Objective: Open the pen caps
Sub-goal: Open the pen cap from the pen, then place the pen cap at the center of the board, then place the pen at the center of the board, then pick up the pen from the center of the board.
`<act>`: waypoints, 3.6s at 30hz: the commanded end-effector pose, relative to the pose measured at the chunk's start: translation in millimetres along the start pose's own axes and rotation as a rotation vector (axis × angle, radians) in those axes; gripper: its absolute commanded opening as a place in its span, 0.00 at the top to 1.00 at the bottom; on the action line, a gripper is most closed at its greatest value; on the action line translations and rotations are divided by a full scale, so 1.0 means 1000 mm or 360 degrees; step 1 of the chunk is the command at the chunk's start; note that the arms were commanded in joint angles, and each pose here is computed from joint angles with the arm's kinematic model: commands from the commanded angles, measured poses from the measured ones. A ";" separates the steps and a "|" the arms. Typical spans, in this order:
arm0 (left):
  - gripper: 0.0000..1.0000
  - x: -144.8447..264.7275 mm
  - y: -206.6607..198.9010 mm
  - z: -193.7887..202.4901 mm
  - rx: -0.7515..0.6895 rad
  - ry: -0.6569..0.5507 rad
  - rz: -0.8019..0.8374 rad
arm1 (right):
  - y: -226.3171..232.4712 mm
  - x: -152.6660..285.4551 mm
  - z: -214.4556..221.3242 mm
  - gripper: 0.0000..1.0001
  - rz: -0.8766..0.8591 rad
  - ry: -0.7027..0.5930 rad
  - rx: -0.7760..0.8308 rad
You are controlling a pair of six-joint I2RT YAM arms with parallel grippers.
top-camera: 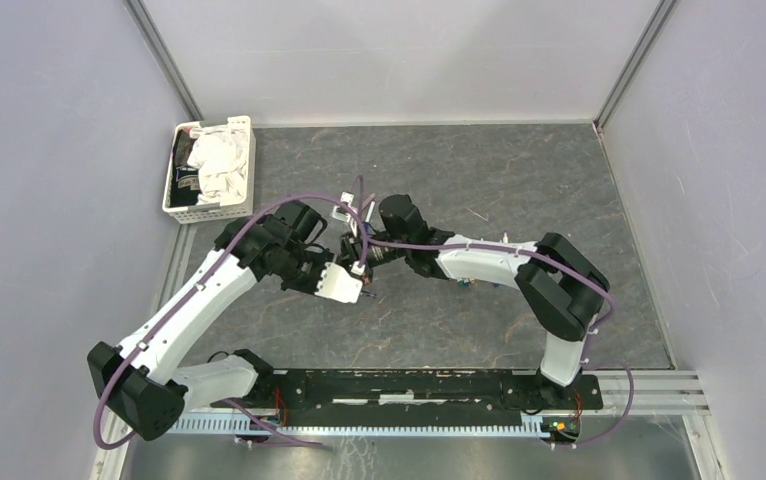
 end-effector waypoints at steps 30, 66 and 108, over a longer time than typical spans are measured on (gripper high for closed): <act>0.72 -0.129 0.065 0.044 0.0712 -0.0014 -0.0124 | -0.087 0.269 0.061 0.98 0.2130 -0.0946 -0.0121; 0.38 0.068 0.114 0.034 0.1265 -0.0392 -0.0685 | -0.104 0.280 0.025 0.66 0.2214 -0.1135 -0.0066; 0.00 0.102 0.080 0.068 0.1513 -0.0357 -0.1007 | -0.217 0.085 -0.076 0.74 0.2361 -0.0377 0.0104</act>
Point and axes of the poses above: each gripper's point midway between its finger pads, its own x axis back along the fingers, its own y axis along the line the jaws close on, z = x × y, the point moved 7 cm from there along x, back along the fingers, and after that the axes turned 2 degrees about -x, right-handed, at the moved point
